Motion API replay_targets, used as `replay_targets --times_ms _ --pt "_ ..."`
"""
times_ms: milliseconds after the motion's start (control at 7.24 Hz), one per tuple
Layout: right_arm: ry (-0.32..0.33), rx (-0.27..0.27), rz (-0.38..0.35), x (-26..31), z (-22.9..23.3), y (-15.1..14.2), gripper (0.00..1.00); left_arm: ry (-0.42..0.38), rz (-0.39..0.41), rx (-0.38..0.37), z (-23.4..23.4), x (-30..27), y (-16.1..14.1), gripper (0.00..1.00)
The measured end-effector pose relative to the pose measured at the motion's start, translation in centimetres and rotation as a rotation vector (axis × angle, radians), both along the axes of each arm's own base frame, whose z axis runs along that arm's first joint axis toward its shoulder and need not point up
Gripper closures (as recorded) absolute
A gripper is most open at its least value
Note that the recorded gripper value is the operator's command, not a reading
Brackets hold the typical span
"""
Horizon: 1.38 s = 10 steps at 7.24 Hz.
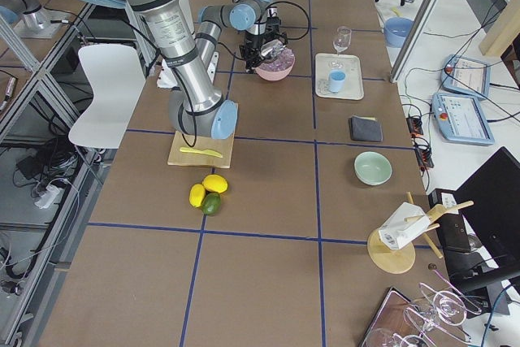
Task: Put ice in cup with scoop
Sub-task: 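Lift the ice-filled scoop and carry it to the clear glass on the tray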
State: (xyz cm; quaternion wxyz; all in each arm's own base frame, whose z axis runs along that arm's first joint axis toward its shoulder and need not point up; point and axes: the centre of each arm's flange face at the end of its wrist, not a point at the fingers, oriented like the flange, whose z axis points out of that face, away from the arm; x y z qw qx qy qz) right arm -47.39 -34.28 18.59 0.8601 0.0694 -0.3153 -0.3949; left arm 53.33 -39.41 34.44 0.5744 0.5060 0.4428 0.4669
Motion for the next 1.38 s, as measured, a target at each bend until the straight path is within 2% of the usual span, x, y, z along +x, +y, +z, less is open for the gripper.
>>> replay_targets --times_ms 276,829,1106,1382 --pt "-0.025 -0.098 0.05 3.2 -1.2 -2.3 1.0 0.001 0.0 0.001 -0.1 0.0 0.0 0.0" --pt "0.063 -0.284 0.165 7.6 -3.9 -7.8 1.0 0.001 0.0 0.001 -0.1 0.0 0.0 0.0" --pt "0.141 -0.37 0.219 5.8 -7.0 -13.4 1.0 0.001 0.0 0.001 -0.1 0.0 0.0 0.0" --pt "0.245 -0.421 0.228 2.2 -9.2 -19.8 1.0 0.001 0.0 0.001 -0.1 0.0 0.0 0.0"
